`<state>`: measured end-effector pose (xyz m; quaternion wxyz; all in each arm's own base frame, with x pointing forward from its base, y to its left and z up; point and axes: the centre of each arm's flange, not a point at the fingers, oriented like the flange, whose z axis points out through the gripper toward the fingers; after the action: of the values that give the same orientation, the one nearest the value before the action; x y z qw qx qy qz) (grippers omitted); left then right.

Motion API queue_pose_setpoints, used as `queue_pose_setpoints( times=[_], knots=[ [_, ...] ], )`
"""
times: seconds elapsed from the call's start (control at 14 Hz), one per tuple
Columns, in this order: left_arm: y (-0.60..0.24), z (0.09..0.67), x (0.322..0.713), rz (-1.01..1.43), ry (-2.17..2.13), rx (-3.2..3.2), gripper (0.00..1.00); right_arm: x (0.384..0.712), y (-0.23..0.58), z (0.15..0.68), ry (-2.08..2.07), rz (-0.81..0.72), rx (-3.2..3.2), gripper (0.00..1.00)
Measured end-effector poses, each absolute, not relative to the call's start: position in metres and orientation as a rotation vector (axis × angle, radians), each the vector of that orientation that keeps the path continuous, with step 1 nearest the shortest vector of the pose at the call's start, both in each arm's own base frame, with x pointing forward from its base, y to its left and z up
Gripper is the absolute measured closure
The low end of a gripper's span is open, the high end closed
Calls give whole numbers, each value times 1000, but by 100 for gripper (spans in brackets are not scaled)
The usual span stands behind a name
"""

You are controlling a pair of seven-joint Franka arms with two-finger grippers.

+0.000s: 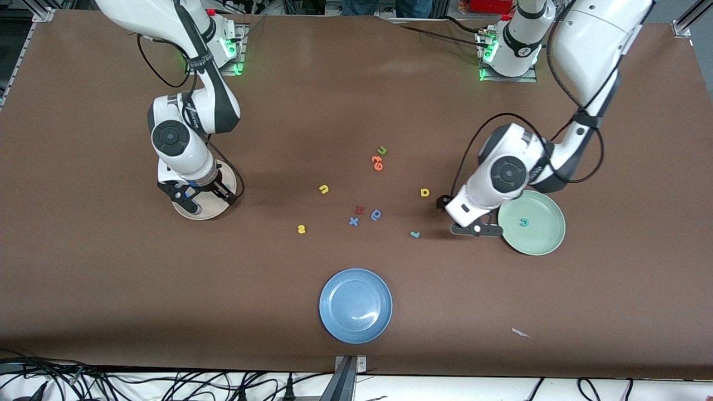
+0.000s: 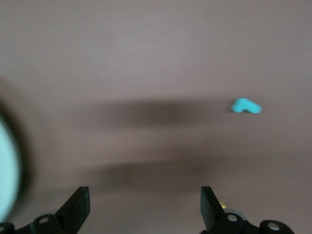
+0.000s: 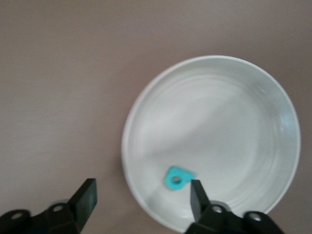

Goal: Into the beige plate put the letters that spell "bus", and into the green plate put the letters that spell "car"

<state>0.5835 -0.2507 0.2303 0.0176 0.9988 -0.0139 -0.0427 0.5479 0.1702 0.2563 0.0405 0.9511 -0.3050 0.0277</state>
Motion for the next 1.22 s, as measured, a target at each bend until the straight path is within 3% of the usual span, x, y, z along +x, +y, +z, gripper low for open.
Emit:
queue_pose_setpoints(
  times=[0.07, 0.14, 0.29, 0.43, 0.64, 0.86, 0.93, 1.0, 1.07, 1.15, 1.22],
  knots=[
    [-266, 223, 574, -114, -18, 3093, 0, 552, 187, 267, -902, 115, 2945, 1],
    [-279, 216, 563, -103, 12, 3084, 0, 555, 206, 275, -858, 139, 2977, 1],
    [-296, 204, 547, -106, 52, 3076, 2, 558, 254, 280, -722, 169, 3039, 6],
    [-302, 193, 536, -112, 62, 3084, 6, 560, 306, 268, -561, 182, 3084, 22],
    [-299, 174, 519, -68, 82, 3106, 9, 573, 350, 238, -385, 189, 3112, 22],
    [-303, 169, 510, -57, 119, 3121, 19, 583, 367, 208, -166, 176, 3116, 23],
    [-305, 169, 509, -57, 120, 3121, 29, 585, 367, 198, -134, 166, 3110, 28],
    [-307, 169, 508, -58, 125, 3121, 29, 585, 367, 191, -101, 157, 3105, 38],
    [-308, 169, 507, -58, 131, 3121, 36, 586, 367, 188, -75, 155, 3103, 52],
    [-308, 170, 507, -55, 132, 3121, 44, 586, 366, 187, -53, 154, 3101, 57],
    [-308, 170, 507, -55, 134, 3121, 44, 587, 366, 186, -41, 153, 3101, 58]
  ],
)
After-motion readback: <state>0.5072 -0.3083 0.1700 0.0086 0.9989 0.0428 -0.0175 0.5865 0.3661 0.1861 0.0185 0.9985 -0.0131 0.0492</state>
